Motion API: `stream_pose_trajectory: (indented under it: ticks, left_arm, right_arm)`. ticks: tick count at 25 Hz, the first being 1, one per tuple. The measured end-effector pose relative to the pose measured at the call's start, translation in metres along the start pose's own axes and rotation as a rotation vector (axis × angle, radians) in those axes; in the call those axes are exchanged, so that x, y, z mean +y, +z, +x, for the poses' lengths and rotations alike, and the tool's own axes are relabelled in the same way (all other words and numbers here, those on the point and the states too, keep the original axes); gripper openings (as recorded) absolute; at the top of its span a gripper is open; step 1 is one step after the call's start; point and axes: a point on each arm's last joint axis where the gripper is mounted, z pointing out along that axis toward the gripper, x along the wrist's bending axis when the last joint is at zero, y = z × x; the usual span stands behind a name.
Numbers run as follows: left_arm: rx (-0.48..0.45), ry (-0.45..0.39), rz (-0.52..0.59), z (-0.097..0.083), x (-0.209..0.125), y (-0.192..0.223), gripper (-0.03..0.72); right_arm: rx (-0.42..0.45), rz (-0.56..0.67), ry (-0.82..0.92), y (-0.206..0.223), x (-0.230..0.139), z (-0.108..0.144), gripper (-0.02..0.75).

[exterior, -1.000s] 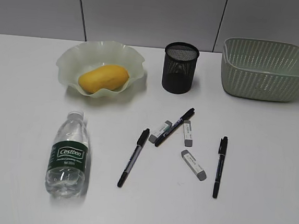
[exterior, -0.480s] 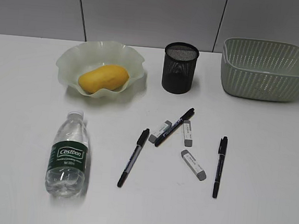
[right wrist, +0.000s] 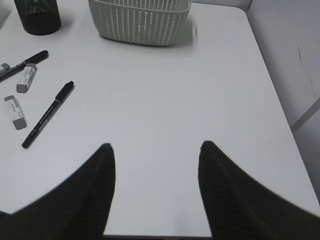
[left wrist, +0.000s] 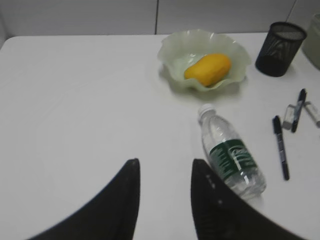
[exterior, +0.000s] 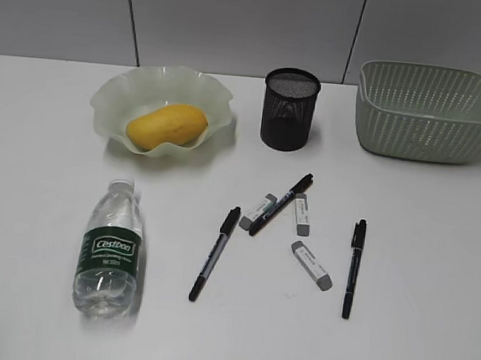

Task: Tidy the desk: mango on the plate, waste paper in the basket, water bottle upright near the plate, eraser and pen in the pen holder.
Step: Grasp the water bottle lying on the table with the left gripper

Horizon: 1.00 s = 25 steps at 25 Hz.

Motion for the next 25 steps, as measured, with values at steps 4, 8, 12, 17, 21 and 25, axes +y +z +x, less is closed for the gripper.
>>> stream_pose_trajectory:
  ticks: [4, 8, 12, 17, 21, 25]
  left_arm:
    - [-0.073, -0.051, 0.062, -0.011, 0.025, 0.036, 0.352]
    - [-0.199, -0.109, 0.271, -0.027, 0.04, 0.101, 0.467]
    - [-0.238, -0.129, 0.457, -0.035, 0.049, 0.173, 0.512]
    - [-0.229, -0.034, 0.656, -0.064, 0.049, 0.242, 0.519]
    - [-0.061, 0.126, 0.844, -0.092, 0.022, 0.284, 0.519]
    - [0.027, 0.155, 0.933, -0.108, 0.0, 0.319, 0.546]
  right_arm:
    - [-0.002, 0.002, 0.013, 0.0, 0.0, 0.0, 0.433]
    - [-0.002, 0.003, 0.016, 0.0, 0.0, 0.0, 0.433]
    - [-0.002, 0.003, 0.016, 0.0, 0.0, 0.0, 0.434]
    - [-0.004, 0.003, 0.016, 0.0, 0.0, 0.0, 0.435]
    - [-0.005, 0.004, 0.016, 0.0, 0.0, 0.0, 0.433]
    - [-0.005, 0.004, 0.016, 0.0, 0.0, 0.0, 0.394]
